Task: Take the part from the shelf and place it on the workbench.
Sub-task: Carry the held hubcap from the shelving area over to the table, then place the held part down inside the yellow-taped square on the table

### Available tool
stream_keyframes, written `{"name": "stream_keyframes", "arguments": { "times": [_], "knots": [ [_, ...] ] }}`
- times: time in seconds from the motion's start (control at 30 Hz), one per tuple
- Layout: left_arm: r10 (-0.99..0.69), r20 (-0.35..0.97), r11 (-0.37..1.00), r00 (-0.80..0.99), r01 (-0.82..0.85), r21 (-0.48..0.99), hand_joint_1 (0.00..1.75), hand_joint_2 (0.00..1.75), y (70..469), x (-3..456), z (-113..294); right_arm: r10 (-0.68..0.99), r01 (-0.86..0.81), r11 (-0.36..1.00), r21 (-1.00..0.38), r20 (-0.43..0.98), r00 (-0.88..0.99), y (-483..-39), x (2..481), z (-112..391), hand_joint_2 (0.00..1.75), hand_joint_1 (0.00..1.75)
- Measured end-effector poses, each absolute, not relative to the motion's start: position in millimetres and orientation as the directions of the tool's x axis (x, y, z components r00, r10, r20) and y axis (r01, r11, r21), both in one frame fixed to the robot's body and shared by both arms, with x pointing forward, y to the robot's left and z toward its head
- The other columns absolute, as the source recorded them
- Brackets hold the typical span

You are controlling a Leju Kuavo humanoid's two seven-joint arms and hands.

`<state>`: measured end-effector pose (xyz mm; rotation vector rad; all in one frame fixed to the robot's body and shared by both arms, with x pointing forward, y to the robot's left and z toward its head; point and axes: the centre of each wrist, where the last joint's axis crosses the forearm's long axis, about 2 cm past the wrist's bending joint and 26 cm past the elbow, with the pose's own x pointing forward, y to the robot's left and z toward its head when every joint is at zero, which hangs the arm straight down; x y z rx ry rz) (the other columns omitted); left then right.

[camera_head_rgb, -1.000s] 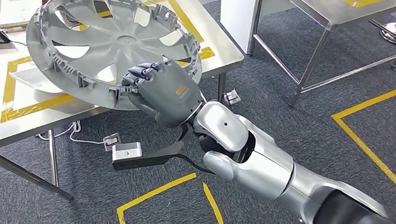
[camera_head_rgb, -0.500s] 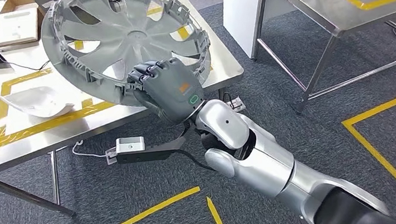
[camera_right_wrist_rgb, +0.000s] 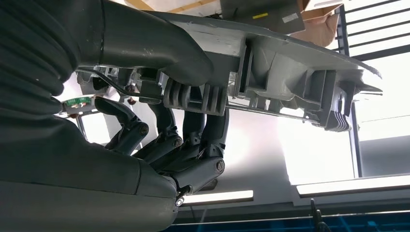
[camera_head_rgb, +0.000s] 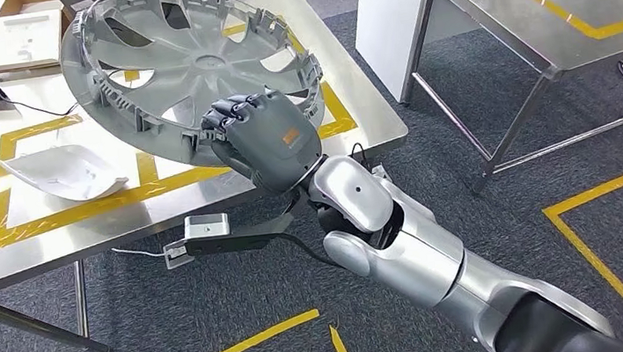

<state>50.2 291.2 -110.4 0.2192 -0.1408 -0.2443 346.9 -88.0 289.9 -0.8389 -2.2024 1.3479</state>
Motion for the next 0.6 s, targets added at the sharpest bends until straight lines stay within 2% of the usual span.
{"name": "stream_keyframes", "arguments": {
  "times": [0.37, 0.6],
  "knots": [
    [-0.249, 0.113, 0.949, 0.962, 0.219, 0.225, 0.0, 1.75, 289.3, 50.9, -110.3, 0.676, 0.259, 0.348, -0.901, 0.05, -0.735, -85.7, 349.3, 295.0, 1.75, 1.75],
    [-0.282, 0.135, 0.945, 0.95, 0.25, 0.212, 0.0, 1.75, 288.9, 52.4, -110.2, 0.689, 0.07, 0.275, -0.959, 0.146, -0.71, -71.9, 368.7, 277.7, 1.75, 1.75]
  ]
}}
